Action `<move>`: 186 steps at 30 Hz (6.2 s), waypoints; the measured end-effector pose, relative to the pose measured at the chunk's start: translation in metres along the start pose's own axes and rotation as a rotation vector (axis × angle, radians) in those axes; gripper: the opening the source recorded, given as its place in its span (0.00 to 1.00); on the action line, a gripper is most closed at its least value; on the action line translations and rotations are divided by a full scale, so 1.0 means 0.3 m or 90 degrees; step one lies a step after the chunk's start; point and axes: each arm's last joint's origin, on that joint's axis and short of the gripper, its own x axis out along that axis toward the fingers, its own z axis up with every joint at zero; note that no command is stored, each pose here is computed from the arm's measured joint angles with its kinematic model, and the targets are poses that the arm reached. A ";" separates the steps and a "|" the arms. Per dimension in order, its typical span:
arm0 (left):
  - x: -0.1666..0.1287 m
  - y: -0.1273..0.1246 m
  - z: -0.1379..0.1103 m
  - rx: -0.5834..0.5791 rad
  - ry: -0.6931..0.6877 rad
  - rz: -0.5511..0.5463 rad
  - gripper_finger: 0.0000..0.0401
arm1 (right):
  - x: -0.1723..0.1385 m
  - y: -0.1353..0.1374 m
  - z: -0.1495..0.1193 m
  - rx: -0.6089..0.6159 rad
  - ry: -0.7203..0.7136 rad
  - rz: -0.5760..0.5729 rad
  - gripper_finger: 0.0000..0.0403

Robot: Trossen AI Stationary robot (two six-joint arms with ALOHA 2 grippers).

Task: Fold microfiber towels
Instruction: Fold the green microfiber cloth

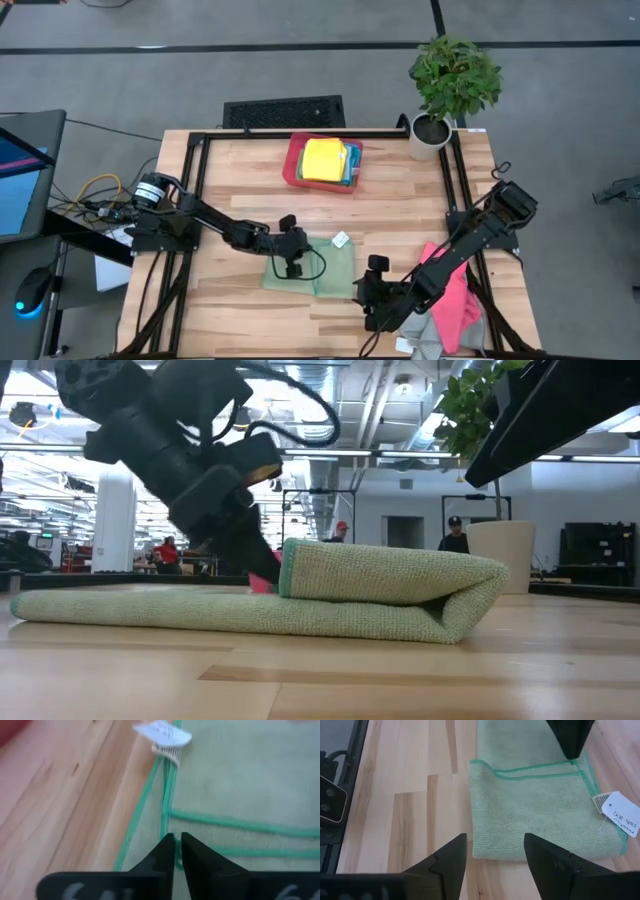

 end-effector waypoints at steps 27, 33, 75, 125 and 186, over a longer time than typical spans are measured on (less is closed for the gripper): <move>-0.002 0.014 0.150 0.075 0.094 0.064 0.00 | -0.007 0.010 -0.008 -0.008 0.002 0.004 0.55; -0.011 0.000 0.136 0.074 0.095 0.120 0.00 | -0.007 0.010 -0.008 -0.008 0.002 0.004 0.55; -0.052 -0.103 0.113 0.044 0.108 0.085 0.44 | 0.088 -0.054 0.069 -0.088 -0.188 0.034 0.57; -0.216 -0.243 0.037 0.027 0.186 0.177 0.59 | 0.378 -0.043 0.032 -0.078 -0.072 -0.022 0.47; -0.176 -0.327 0.145 -0.089 -0.137 0.064 0.58 | 0.057 0.094 -0.077 -0.008 -0.220 -0.140 0.50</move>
